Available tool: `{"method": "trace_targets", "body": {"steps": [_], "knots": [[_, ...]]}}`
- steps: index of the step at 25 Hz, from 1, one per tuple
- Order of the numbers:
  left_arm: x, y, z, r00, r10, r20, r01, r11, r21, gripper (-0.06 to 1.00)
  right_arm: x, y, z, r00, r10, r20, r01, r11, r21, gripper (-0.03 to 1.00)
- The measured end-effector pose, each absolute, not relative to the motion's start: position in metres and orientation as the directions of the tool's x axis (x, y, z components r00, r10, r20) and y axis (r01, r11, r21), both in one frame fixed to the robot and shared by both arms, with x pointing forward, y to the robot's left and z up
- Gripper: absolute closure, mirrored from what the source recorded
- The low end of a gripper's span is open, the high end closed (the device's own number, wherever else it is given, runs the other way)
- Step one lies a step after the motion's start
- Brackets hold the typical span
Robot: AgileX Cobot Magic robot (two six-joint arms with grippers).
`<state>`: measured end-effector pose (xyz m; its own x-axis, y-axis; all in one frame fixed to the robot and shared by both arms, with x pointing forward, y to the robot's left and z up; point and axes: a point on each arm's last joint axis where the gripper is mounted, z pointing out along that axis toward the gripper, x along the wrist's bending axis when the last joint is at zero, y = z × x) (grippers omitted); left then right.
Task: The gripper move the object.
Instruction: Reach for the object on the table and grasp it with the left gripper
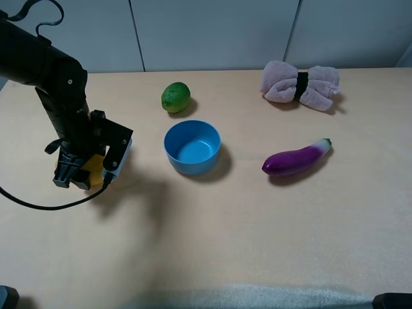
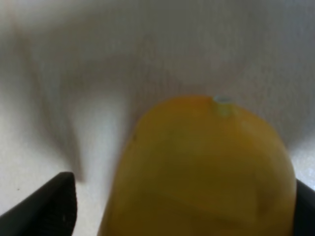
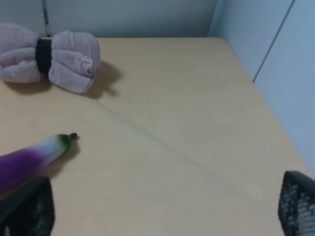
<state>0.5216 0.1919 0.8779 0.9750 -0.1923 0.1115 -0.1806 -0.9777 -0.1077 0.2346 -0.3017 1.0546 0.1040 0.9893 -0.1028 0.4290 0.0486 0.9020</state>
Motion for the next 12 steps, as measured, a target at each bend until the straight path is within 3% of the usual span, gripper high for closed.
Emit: {"method": "trace_targets", "body": {"steps": [12], "knots": [[0.5216,0.1919,0.8779,0.975,-0.192,0.112,-0.18,-0.978,-0.107,0.12,0.2346,-0.3017,1.0546,0.104,0.989,-0.103,0.429,0.049,0.902,0.27]]}}
